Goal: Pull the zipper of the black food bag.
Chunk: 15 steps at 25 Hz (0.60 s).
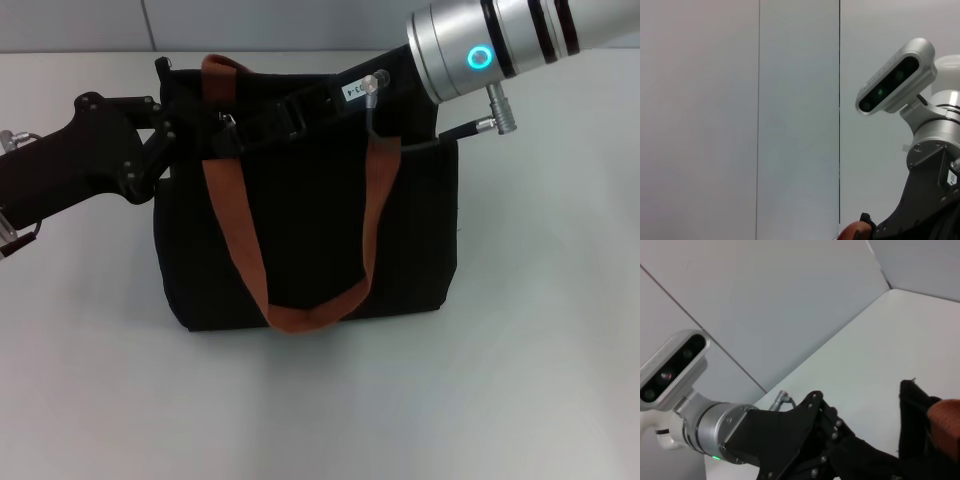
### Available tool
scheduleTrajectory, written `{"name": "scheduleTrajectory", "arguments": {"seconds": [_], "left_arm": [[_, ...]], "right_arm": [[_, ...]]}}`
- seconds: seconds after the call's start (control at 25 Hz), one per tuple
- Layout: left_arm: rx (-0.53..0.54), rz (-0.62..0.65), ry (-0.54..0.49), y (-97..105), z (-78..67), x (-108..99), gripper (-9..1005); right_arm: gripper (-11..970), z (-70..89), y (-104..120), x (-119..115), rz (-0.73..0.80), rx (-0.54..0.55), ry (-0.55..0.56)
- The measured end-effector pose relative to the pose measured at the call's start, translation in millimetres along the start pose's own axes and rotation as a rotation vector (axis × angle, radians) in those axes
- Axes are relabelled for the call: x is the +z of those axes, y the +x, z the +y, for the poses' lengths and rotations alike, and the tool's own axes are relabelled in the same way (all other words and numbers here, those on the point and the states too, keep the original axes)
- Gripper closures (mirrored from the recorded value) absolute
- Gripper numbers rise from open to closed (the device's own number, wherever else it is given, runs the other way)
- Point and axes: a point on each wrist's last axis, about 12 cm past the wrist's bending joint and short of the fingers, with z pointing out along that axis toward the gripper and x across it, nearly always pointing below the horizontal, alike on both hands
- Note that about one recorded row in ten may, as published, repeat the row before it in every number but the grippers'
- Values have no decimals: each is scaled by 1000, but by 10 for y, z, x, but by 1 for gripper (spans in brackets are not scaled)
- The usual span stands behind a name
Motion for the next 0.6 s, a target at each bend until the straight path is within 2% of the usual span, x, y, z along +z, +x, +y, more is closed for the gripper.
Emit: {"name": "scheduleTrajectory", "arguments": {"seconds": [0.6], "left_arm": [[-1, -4, 8, -14, 3, 19, 921]], "right_arm": [[734, -52, 8, 35, -14, 10, 29]]}}
